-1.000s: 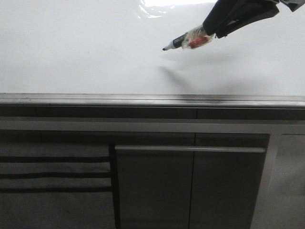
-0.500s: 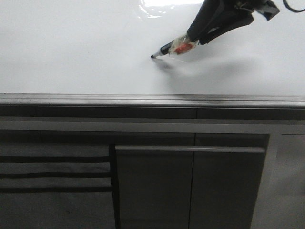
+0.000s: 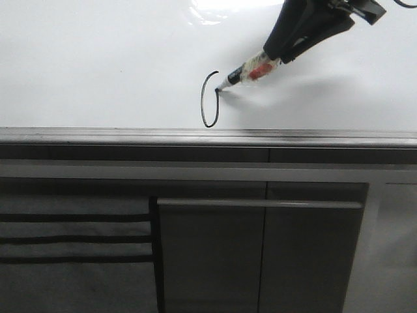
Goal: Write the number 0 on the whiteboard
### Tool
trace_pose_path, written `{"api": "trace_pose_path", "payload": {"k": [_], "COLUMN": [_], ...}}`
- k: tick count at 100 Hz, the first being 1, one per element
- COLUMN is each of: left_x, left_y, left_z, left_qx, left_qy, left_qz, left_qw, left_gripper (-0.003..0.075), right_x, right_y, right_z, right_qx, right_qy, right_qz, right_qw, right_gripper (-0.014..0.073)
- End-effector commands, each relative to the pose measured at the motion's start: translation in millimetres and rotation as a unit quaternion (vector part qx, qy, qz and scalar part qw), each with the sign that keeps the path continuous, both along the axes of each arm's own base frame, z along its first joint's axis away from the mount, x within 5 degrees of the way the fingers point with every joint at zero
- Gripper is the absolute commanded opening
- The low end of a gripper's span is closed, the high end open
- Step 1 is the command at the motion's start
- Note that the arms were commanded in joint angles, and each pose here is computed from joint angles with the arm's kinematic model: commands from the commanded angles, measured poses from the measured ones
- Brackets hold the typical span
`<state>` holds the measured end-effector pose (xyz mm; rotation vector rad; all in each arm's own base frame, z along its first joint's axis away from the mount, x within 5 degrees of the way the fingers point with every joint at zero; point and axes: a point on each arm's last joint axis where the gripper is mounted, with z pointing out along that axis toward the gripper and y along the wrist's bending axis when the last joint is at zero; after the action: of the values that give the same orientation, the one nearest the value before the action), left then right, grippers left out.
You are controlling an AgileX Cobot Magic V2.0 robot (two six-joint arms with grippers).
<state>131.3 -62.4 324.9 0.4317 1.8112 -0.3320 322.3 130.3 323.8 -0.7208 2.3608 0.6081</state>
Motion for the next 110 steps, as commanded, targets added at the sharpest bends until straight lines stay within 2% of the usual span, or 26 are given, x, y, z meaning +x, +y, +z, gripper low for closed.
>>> {"api": "trace_pose_path", "payload": {"k": [1,18,27,35,43,49,56,66,71,77,85,92,110], "left_x": [1.2,0.9,1.4,2.6,5.9,4.6,4.0,4.2,5.2,7.0,13.9,21.4,33.8], "left_y": [1.7,1.5,-0.7,-7.7,-19.2,-30.5,-48.2,-77.2,-89.5,-101.9,-114.8,-122.3,-133.7], "left_z": [17.5,16.7,17.0,16.4,17.4,16.9,17.1,19.9,23.1,24.3,25.4,25.9,22.6], "left_qx": [-0.033,-0.031,-0.013,0.037,0.101,0.16,0.197,0.201,0.203,0.207,0.212,0.217,0.227], "left_qy": [-0.046,-0.042,-0.028,0.006,0.029,0.037,0.04,0.045,0.045,0.046,0.047,0.048,0.056], "left_qz": [0.013,0.012,0.0,-0.037,-0.093,-0.157,-0.233,-0.314,-0.336,-0.355,-0.365,-0.368,-0.369], "left_qw": [0.998,0.999,1.0,0.999,0.99,0.974,0.951,0.927,0.918,0.911,0.905,0.903,0.9], "left_gripper": [0.0311,0.0311,0.0311,0.0311,0.0311,0.0311,0.0311,0.0316,0.0316,0.0316,0.0316,0.0316,0.0316], "right_x": [1.4,-10.2,-29.1,-50.0,-72.9,-86.3,-97.9,-110.7,-116.0,-119.1,-123.8,-125.2,-123.0], "right_y": [-5.4,-1.2,3.2,4.5,4.2,4.8,7.4,13.2,17.7,22.6,29.7,35.3,40.9], "right_z": [36.7,44.4,56.1,61.5,61.4,58.2,57.1,55.5,54.9,55.0,55.2,56.1,58.4], "right_qx": [0.024,0.021,0.031,0.031,0.004,-0.004,-0.013,-0.038,-0.04,-0.039,-0.042,-0.042,-0.046], "right_qy": [-0.074,-0.062,-0.097,-0.141,-0.175,-0.175,-0.181,-0.221,-0.229,-0.235,-0.254,-0.267,-0.291], "right_qz": [-0.026,0.019,0.082,0.14,0.216,0.256,0.3,0.403,0.435,0.446,0.472,0.472,0.456], "right_qw": [0.997,0.998,0.991,0.98,0.961,0.951,0.937,0.887,0.87,0.863,0.843,0.839,0.84], "right_gripper": [-0.0027,-0.0027,-0.0027,-0.0027,-0.0027,-0.0027,-0.0027,-0.0027,-0.0027,-0.0027,-0.0027,-0.0027,-0.0027]}}
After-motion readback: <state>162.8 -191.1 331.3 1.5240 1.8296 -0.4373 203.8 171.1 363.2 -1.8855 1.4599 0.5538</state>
